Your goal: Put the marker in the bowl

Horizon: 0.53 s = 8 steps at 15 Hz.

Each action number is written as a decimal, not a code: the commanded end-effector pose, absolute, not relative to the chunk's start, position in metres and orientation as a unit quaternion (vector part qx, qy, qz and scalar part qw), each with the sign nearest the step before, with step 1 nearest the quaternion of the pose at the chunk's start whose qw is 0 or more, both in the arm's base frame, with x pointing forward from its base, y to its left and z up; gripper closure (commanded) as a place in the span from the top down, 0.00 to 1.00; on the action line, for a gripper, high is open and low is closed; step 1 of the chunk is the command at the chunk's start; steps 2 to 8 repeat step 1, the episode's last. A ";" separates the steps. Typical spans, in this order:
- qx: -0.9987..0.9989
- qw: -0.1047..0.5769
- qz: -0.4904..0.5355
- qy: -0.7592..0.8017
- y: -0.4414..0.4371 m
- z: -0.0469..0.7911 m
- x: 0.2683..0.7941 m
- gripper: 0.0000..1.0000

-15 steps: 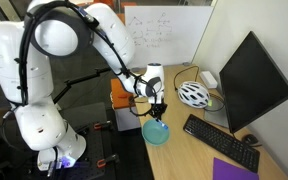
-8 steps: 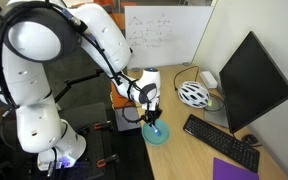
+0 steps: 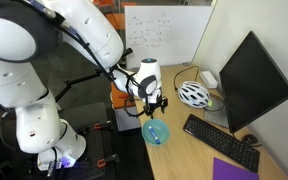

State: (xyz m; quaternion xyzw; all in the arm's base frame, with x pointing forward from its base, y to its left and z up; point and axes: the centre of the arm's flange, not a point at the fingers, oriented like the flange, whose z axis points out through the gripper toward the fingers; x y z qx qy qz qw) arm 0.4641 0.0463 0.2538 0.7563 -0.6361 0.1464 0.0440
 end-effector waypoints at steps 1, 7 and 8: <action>0.761 0.051 0.141 -0.632 0.052 0.300 0.444 1.00; 0.761 0.051 0.141 -0.632 0.052 0.300 0.444 1.00; 0.761 0.051 0.141 -0.632 0.052 0.300 0.444 1.00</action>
